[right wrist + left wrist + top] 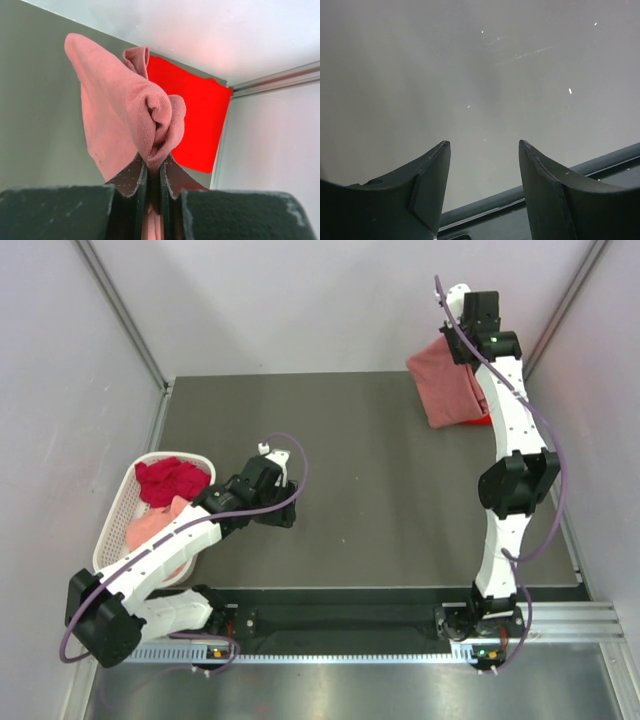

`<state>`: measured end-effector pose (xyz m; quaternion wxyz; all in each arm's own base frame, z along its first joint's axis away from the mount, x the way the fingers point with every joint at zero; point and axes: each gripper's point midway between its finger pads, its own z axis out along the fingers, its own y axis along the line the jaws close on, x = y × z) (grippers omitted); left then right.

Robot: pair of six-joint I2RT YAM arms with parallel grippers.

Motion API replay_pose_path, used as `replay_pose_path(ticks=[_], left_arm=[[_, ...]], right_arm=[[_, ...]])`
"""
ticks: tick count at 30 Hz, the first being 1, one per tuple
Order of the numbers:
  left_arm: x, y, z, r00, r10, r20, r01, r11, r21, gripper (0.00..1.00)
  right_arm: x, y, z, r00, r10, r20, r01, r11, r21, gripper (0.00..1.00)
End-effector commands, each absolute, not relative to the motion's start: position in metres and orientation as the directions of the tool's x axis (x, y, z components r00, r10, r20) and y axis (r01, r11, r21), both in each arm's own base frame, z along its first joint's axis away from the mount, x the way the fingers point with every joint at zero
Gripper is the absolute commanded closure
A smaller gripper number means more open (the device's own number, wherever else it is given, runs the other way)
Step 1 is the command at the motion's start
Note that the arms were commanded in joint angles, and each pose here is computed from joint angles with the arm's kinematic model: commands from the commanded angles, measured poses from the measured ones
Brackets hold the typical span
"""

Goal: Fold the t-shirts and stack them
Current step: Neatly place the folded tshirt to the corner

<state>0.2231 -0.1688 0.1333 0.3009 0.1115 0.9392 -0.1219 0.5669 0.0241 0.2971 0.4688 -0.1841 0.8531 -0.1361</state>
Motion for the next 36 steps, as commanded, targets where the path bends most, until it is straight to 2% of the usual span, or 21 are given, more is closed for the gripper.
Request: replay_pose_path(ticks=[1,15,36], left_arm=[[0.231,-0.177,0.143,-0.782,0.092,-0.616,0.272,0.94,-0.206,0.38],[0.231,-0.181,0.142,-0.792,0.082,-0.605,0.267,0.938,-0.221,0.39],[0.234,-0.185,0.134,-0.814,0.092,-0.574,0.258,0.942,-0.215,0.38]], right_arm=[[0.553,0.013,0.389,-0.319,-0.433,-0.843,-0.093,0.9,-0.427,1.0],[0.553,-0.005,0.403,-0.301,-0.418,-0.857,-0.05,0.904,-0.424,1.0],[0.588,-0.028,0.353,-0.353,-0.394,-0.849,-0.064,0.915,-0.398,1.0]])
